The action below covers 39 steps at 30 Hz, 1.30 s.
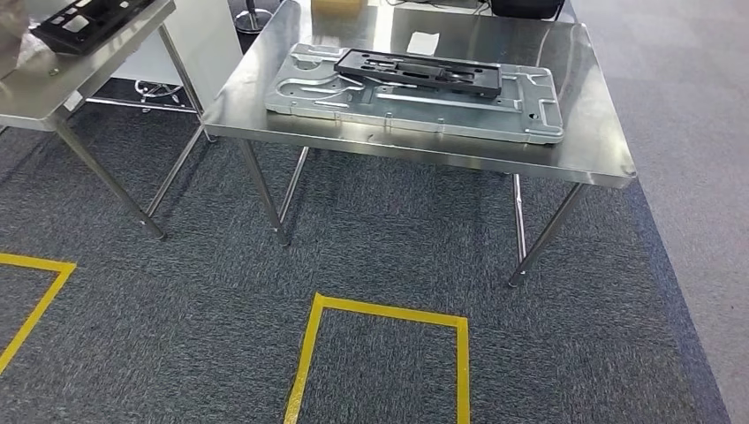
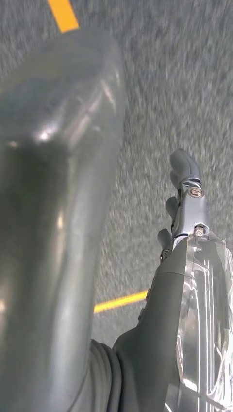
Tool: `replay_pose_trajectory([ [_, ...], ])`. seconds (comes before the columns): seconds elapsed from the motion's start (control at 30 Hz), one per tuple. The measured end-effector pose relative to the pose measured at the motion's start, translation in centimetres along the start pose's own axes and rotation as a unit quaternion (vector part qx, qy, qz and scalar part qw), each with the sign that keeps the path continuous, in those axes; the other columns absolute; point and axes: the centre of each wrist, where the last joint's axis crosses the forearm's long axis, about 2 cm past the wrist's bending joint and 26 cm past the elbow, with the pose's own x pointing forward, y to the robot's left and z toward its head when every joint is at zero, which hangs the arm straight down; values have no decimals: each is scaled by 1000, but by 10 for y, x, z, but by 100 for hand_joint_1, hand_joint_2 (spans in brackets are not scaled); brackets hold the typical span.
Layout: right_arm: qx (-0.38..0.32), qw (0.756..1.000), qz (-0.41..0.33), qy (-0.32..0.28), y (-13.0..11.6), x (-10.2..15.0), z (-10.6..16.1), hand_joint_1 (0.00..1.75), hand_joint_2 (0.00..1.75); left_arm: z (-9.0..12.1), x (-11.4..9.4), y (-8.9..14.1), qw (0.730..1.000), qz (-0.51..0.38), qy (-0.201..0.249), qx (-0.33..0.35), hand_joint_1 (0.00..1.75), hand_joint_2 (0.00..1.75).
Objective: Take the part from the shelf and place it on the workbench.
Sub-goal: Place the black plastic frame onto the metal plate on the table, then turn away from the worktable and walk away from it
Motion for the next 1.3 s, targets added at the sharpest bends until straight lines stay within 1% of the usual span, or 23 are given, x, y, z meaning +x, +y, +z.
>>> replay_pose_trajectory([
  [0.2, 14, 1000, 24, 1, -1, 2, -1, 0, 0, 1, -2, -4, 1000, -1, 3, -5, 0, 0],
  [0.33, 19, 999, 41, 3, -1, 2, -1, 0, 0, 1, -2, -7, 1000, -4, 13, -2, 0, 0],
  [0.4, 23, 998, 52, 8, 2, 1, 0, 0, 0, 3, -4, -7, 1000, -3, 26, 2, 0, 0],
  [0.57, 27, 995, 92, 24, 9, -5, 4, 0, 0, 5, -8, -8, 997, 9, 75, 18, 0, 0],
  [0.67, 32, 994, 105, 25, 15, -6, 7, 0, 0, 6, -10, -7, 996, 16, 89, 25, 0, 0],
  [1.0, 57, 989, 138, 5, 29, -3, 11, 0, 0, 5, -9, -3, 995, 31, 89, 34, 0, 0],
  [1.3, 65, 987, 148, 20, 33, -9, 14, 0, 0, 3, -5, 3, 996, 32, 78, 41, 0, 0],
])
